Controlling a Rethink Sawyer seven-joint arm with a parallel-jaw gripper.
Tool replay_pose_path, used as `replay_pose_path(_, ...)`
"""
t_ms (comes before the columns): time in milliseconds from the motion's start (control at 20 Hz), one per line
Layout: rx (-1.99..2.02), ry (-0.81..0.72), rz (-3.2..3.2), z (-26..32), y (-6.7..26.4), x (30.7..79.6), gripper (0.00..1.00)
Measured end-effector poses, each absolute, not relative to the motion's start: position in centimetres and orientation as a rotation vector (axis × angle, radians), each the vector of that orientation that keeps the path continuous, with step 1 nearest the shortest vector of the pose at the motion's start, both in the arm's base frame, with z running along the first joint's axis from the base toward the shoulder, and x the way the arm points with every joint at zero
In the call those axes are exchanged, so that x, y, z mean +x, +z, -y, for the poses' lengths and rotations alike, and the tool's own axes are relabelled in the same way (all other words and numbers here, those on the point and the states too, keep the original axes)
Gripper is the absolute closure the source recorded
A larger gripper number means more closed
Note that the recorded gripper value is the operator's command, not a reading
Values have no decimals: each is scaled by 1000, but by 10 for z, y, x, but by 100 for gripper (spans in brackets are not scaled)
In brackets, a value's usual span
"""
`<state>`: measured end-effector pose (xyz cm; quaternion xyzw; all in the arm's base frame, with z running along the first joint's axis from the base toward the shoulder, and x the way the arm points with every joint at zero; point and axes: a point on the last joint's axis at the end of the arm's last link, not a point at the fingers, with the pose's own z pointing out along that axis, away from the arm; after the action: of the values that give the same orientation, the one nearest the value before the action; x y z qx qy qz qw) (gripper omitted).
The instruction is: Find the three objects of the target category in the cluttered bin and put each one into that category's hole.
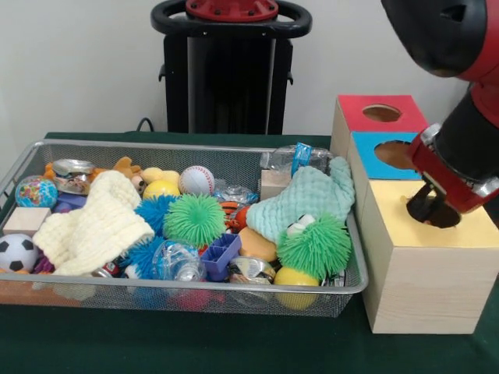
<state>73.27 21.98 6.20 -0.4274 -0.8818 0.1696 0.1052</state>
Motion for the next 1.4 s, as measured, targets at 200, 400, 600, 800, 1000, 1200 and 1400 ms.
replay_pose_path(200, -1250, 497, 2531, -224, 76, 739, 100)
replay_pose_path(400, -1246, 500, 2524, -222, 63, 744, 100)
replay_pose_path(600, -1246, 508, 2506, -219, 61, 746, 100)
replay_pose_path(800, -1240, 518, 2492, -219, 63, 746, 100)
replay_pose_path(1000, -1238, 520, 2491, -220, 63, 747, 100)
replay_pose_path(1200, -1235, 523, 2498, -221, 59, 748, 100)
replay_pose_path(1400, -1226, 541, 2517, -224, 53, 750, 100)
